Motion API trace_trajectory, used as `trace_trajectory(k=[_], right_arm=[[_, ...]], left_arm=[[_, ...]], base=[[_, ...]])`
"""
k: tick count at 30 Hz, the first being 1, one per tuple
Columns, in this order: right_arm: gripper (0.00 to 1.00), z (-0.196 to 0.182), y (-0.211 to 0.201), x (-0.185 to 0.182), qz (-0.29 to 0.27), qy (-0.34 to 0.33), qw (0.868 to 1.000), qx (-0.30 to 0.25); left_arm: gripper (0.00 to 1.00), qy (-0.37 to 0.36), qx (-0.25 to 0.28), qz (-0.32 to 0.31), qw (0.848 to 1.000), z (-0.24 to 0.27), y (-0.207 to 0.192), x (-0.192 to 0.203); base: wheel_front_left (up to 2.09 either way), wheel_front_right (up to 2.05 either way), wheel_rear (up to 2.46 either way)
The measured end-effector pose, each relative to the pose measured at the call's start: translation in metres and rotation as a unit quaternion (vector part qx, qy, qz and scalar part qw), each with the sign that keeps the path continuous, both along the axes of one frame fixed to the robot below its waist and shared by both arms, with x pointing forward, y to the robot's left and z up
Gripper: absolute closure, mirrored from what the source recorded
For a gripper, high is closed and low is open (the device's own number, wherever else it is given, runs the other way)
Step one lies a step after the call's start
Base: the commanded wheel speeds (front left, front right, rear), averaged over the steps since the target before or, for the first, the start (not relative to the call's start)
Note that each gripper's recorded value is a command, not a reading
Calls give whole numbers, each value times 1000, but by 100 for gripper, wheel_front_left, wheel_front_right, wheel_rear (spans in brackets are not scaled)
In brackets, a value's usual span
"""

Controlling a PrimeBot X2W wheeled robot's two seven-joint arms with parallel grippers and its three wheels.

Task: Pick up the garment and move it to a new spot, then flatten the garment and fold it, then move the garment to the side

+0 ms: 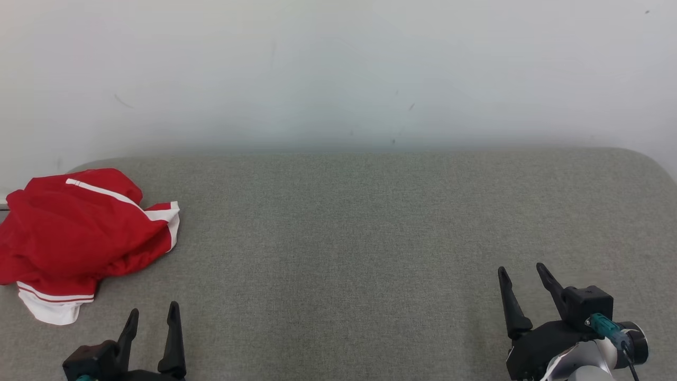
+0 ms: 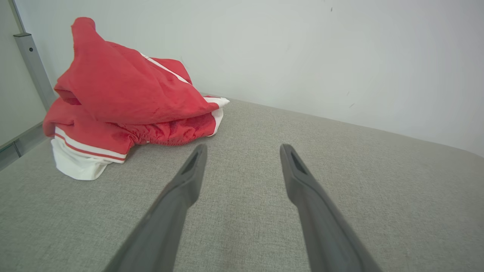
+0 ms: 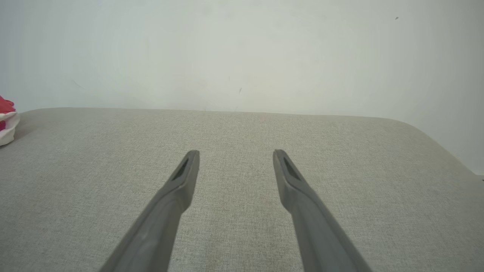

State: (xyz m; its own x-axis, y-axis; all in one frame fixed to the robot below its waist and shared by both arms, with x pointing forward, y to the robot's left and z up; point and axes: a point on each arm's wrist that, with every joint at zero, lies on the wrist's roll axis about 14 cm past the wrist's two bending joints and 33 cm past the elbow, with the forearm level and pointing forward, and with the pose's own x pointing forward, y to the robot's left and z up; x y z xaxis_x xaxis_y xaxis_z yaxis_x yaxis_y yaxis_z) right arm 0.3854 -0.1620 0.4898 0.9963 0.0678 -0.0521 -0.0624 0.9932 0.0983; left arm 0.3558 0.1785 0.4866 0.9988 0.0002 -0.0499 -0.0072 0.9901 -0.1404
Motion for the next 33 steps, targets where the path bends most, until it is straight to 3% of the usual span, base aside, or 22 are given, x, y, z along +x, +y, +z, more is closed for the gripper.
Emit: trace_trajectory(k=[20,33], right_arm=[[0,4,-7,-3,-14,-7,1000,-3],[0,4,55,12,66,2,998,5]], left_arm=[[0,3,-5,-8,1000,4,-6,-2],[0,5,-2,65,998,3,42,-28]], base=[[0,0,0],[0,0,0]])
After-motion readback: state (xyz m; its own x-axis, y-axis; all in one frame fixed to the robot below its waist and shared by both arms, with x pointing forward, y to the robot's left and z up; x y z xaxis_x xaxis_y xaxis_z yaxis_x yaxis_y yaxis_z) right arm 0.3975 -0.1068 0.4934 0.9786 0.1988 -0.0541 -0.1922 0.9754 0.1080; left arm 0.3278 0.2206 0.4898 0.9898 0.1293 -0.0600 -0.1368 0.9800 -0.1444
